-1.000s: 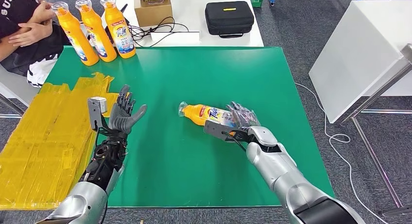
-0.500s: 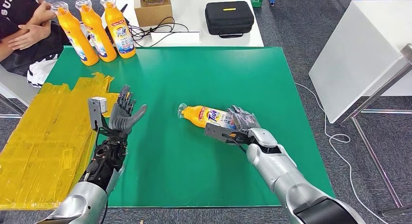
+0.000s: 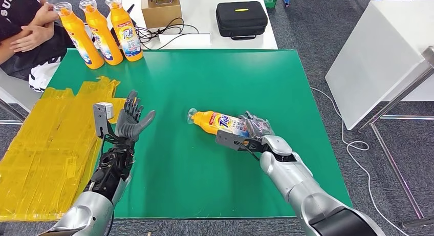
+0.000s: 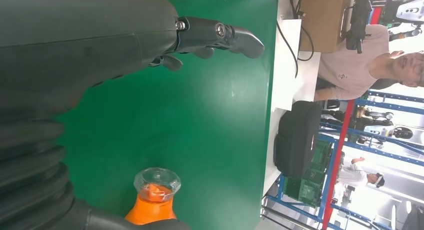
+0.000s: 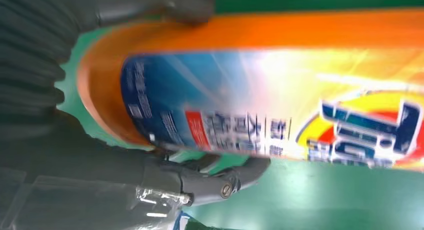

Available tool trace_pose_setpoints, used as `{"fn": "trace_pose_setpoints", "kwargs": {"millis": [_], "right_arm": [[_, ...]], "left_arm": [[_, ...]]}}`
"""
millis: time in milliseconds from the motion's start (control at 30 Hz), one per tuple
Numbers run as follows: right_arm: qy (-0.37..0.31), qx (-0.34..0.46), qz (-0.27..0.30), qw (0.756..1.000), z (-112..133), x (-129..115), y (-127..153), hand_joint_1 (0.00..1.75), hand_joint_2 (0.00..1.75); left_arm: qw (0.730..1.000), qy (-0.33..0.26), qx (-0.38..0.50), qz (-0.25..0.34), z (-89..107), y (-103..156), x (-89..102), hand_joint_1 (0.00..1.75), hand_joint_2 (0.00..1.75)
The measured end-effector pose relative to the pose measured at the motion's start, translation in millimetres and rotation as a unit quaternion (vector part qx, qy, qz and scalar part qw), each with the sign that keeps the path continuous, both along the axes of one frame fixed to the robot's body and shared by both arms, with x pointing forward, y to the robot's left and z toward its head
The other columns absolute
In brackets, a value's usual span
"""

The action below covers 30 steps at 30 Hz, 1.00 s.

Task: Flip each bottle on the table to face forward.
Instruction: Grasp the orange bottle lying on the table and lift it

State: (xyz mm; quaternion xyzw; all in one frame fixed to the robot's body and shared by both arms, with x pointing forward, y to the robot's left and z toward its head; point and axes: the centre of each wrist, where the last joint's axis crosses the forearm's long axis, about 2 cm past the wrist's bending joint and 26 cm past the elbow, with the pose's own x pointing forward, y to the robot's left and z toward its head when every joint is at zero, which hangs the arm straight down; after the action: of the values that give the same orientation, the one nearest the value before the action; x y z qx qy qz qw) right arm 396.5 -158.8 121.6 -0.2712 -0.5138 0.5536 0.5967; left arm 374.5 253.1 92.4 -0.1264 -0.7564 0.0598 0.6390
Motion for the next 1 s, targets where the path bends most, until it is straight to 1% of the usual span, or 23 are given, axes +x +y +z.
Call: {"fn": "trace_pose_setpoints", "kwargs": {"millis": [167, 300, 500, 700, 733, 767, 867, 900, 967, 1000], "right_arm": [[0.001, -0.005, -0.001, 1.0, 1.3, 0.9, 0.6, 1.61, 1.75], [0.0, -0.017, -0.003, 1.0, 1.7, 1.2, 1.4, 1.69, 1.75], [-0.006, -0.062, -0.009, 0.998, 2.7, 0.4, 7.5, 1.75, 1.75], [-0.01, -0.075, -0.005, 0.997, 2.8, 0.1, 9.4, 1.75, 1.75], [-0.011, -0.076, -0.005, 0.997, 2.8, 0.0, 9.5, 1.71, 1.75], [-0.012, -0.077, -0.004, 0.997, 2.8, 0.0, 9.7, 1.49, 1.75], [-0.015, -0.081, -0.003, 0.997, 2.6, -0.3, 10.1, 0.34, 1.75], [-0.015, -0.082, -0.003, 0.996, 2.6, -0.4, 10.2, 0.12, 1.75], [-0.015, -0.086, -0.003, 0.996, 2.0, -0.8, 10.3, 0.02, 1.75], [-0.014, -0.089, -0.003, 0.996, 1.0, -1.5, 10.3, 0.0, 1.75]], "left_arm": [[1.0, 0.001, 0.0, 0.002, -0.2, 0.0, -0.1, 0.0, 1.75], [1.0, 0.002, -0.002, 0.003, -0.4, 0.0, -0.1, 0.0, 1.75], [1.0, 0.006, 0.0, 0.007, -0.5, -0.1, -0.2, 0.0, 1.75], [1.0, 0.006, 0.0, 0.007, -0.5, -0.1, -0.2, 0.0, 1.75], [1.0, 0.005, 0.0, 0.007, -0.5, -0.1, -0.2, 0.0, 1.75], [1.0, 0.005, 0.0, 0.006, -0.5, -0.1, -0.2, 0.0, 1.75], [1.0, 0.005, 0.0, 0.006, -0.5, -0.1, -0.2, 0.0, 1.75], [1.0, 0.005, 0.0, 0.006, -0.5, -0.1, -0.2, 0.0, 1.75], [1.0, 0.005, 0.0, 0.006, -0.5, -0.1, -0.2, 0.0, 1.75], [1.0, 0.005, 0.0, 0.006, -0.5, -0.1, -0.2, 0.0, 1.75]]}}
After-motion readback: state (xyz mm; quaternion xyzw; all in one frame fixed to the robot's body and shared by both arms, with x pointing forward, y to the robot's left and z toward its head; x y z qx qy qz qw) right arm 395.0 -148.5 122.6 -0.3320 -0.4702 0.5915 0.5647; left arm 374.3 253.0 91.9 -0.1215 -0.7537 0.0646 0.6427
